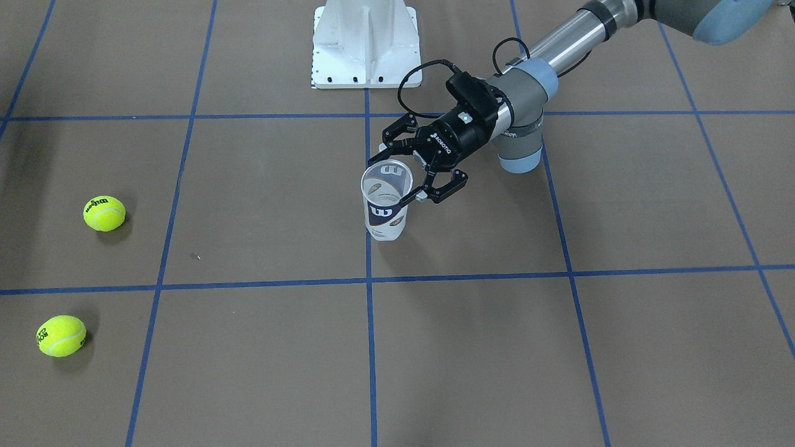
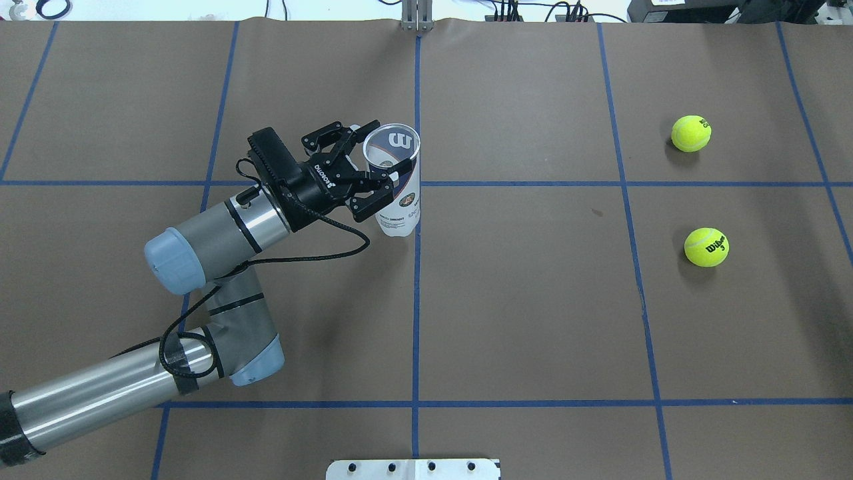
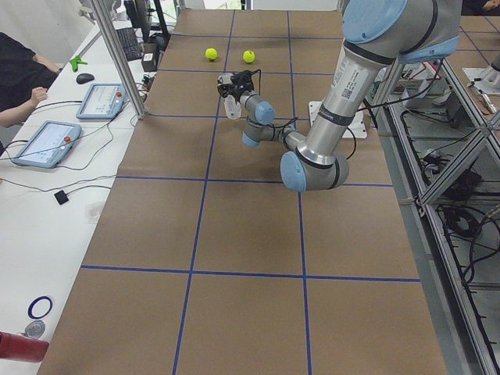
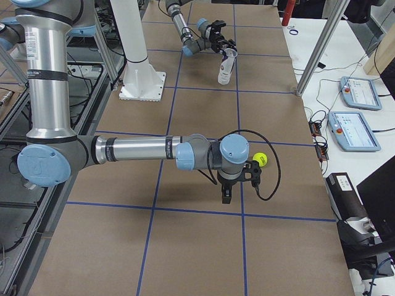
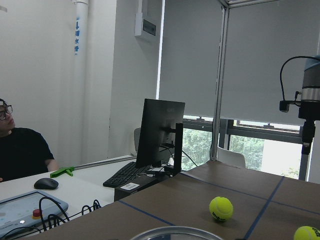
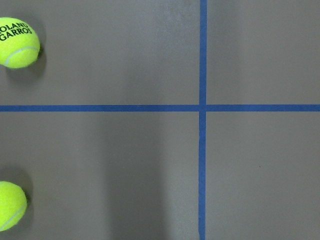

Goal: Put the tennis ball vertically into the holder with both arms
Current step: 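Lower the upright can onto the table and open the left gripper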

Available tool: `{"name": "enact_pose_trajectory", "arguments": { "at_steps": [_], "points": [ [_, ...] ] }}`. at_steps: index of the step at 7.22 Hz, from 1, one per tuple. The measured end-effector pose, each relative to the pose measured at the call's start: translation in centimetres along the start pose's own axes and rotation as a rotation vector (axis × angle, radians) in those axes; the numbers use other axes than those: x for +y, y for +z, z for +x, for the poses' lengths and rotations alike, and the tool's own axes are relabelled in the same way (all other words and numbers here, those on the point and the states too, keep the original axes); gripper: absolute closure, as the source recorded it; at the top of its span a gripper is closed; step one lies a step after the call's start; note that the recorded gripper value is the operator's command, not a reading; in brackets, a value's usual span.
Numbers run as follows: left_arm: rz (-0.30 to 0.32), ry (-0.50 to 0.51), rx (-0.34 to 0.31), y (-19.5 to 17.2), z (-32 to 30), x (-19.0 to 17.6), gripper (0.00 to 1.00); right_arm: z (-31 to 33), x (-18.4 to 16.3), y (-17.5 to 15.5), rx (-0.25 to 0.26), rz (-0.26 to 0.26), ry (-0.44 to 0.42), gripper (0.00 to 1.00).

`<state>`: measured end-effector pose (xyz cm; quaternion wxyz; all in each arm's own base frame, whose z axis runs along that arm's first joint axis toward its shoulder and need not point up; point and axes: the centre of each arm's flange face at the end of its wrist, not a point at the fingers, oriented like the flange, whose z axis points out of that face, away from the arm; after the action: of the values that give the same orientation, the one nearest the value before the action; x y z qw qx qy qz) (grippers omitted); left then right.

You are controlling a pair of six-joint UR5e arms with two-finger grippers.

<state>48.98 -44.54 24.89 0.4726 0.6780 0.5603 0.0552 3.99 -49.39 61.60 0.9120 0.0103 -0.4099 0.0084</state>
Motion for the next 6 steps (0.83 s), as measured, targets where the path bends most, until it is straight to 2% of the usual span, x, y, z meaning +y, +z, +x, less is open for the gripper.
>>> {"name": "enact_pose_trajectory", "arguments": {
  "at_steps": [3, 6],
  "points": [
    [0.025, -0.009, -0.008, -0.5, -0.4, 1.5, 0.66, -0.1, -0.1, -0.1, 0.000, 0.002, -0.001, 0.01],
    [0.025, -0.011, -0.011, -0.8, -0.2, 2.1, 0.63, -0.3, -0.4, -0.3, -0.001, 0.006, -0.004, 0.01]
  ]
}}
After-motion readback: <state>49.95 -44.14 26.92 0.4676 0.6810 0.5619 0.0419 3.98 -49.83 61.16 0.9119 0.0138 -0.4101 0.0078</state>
